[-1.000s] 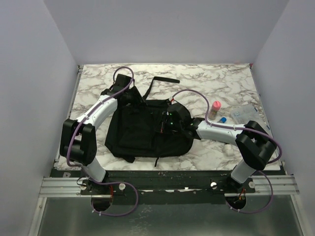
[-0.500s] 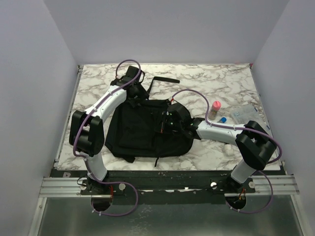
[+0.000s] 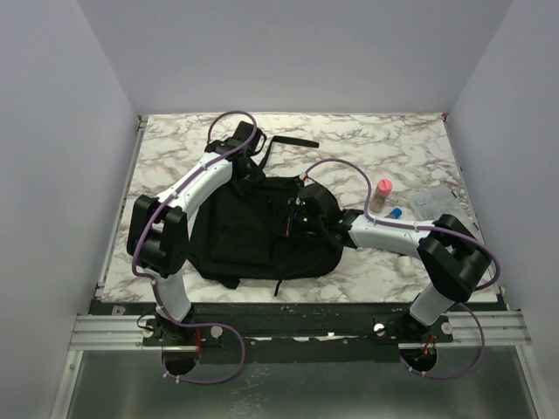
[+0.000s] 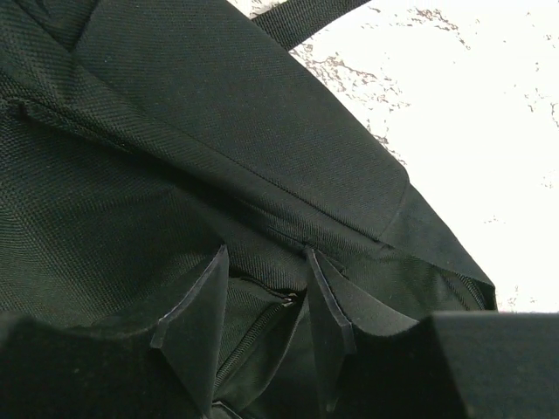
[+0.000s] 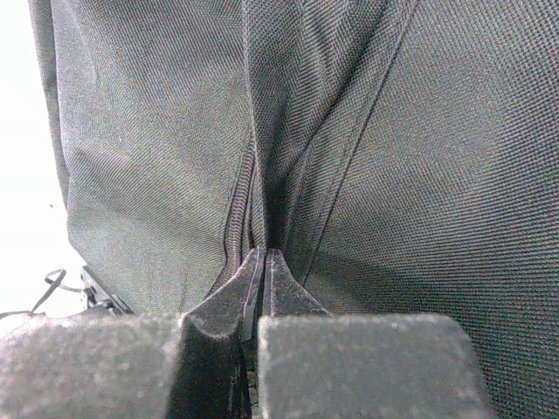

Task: Pack the student bag
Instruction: Unzip the student bag at the center of the board.

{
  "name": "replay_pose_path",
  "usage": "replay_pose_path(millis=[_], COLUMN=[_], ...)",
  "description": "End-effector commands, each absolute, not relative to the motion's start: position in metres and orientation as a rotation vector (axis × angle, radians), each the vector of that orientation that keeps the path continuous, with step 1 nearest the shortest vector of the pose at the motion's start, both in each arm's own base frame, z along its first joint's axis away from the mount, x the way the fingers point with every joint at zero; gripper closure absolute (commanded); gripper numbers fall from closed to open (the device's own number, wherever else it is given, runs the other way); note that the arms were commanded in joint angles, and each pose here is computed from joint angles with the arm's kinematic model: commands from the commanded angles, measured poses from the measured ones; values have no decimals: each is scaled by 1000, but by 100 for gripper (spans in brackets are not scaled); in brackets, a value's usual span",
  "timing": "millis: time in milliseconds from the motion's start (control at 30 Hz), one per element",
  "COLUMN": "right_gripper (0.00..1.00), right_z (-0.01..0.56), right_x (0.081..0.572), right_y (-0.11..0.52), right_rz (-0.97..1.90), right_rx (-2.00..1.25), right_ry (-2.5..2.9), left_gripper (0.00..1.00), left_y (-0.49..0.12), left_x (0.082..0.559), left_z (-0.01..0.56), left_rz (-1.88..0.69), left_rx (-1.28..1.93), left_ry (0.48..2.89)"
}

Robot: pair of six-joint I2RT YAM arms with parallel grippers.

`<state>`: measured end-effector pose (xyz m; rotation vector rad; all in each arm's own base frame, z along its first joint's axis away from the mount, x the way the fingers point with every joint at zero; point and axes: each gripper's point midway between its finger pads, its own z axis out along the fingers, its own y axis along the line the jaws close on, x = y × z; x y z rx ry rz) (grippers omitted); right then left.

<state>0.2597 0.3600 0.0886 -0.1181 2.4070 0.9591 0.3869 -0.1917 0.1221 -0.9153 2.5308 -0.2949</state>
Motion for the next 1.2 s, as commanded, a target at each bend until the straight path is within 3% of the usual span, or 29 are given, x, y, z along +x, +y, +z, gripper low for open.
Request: replay_pose_path(millis=[0, 500, 733, 967, 1067, 1167], right_gripper=[100, 100, 100, 100, 100, 99], right_z=[76, 81, 85, 88, 94, 100], right_x=[250, 249, 250, 249, 245, 245], right_y=[352, 353, 354, 356, 360, 364], right_rz=[942, 962, 968, 983, 1031, 1084], right_rx=[-145, -140, -141, -133, -124, -82], right_ry=[2459, 2446, 2441, 2444, 2453, 2470], left_gripper=[56, 57, 62, 84, 100, 100], left_y=[-185, -186, -192, -193, -198, -207], left_x=[378, 362, 356, 374, 377, 370], left_z=[115, 99, 81, 99, 113, 125], left_rz=[-224, -208, -193, -237, -295, -382], left_rx=[-948, -1051, -1137, -967, -827, -700], left_ry=[2547, 2583, 2626, 2585, 2584, 2597])
